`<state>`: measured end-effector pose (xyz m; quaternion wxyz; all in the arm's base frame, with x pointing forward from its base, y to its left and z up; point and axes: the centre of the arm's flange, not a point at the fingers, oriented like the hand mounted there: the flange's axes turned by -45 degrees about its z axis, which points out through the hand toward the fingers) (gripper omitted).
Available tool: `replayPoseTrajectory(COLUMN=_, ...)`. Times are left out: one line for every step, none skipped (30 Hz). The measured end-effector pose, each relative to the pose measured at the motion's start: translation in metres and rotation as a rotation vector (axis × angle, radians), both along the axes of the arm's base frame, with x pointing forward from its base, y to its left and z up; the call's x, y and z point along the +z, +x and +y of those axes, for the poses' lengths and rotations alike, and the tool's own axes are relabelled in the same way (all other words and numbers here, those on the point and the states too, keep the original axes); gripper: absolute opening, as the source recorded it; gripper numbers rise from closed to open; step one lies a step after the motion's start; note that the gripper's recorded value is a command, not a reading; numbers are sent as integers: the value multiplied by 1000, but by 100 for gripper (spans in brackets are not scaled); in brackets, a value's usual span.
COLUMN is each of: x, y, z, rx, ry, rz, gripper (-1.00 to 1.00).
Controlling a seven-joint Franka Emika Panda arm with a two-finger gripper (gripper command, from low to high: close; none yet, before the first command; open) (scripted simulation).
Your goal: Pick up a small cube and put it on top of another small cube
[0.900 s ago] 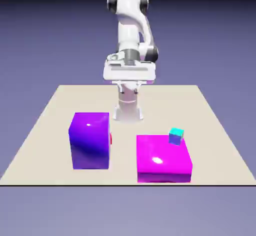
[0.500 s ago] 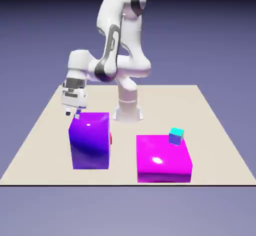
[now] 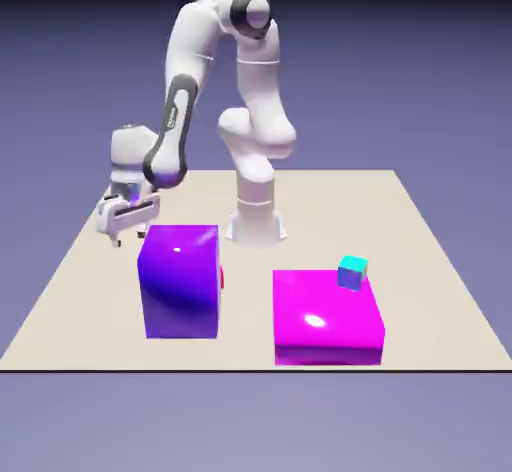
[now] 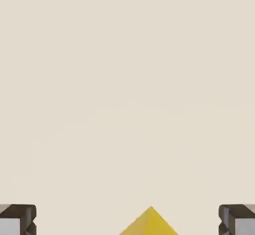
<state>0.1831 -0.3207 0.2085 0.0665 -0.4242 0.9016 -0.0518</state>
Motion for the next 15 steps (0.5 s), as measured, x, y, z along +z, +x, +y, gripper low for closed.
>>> replayPoseTrajectory(x=-5, y=-7, z=-1, rx=-62, ry=21, rz=6, gripper=0)
replayPoseTrajectory(x=-10, y=-13, z=-2, rx=-124, ry=42, rz=12, gripper=0)
replayPoseTrajectory(x=-15, y=-19, z=-2, rx=-186, ry=64, rz=18, gripper=0)
replayPoseTrajectory(x=-20, y=-26, z=-3, rx=-248, ry=85, rz=24, gripper=0)
replayPoseTrajectory(x=-25, y=-32, z=-3, rx=-309, ry=106, rz=31, gripper=0)
replayPoseTrajectory(x=-30, y=-38, z=-2, rx=-371, ry=127, rz=37, gripper=0)
replayPoseTrajectory(x=-35, y=-44, z=-2, rx=-432, ry=148, rz=43, gripper=0)
replayPoseTrajectory(x=-40, y=-50, z=-1, rx=-493, ry=169, rz=50, gripper=0)
replayPoseTrajectory(x=-45, y=-56, z=-1, rx=-555, ry=190, rz=56, gripper=0)
replayPoseTrajectory(x=-50, y=-62, z=0, rx=-618, ry=211, rz=63, gripper=0)
replayPoseTrajectory(x=-52, y=-61, z=1, rx=-653, ry=223, rz=67, gripper=0)
replayPoseTrajectory(x=-49, y=-51, z=4, rx=-648, ry=219, rz=69, gripper=0)
replayPoseTrajectory(x=-46, y=-41, z=6, rx=-643, ry=215, rz=71, gripper=0)
replayPoseTrajectory(x=-44, y=-31, z=9, rx=-638, ry=211, rz=72, gripper=0)
replayPoseTrajectory(x=-41, y=-21, z=12, rx=-633, ry=206, rz=74, gripper=0)
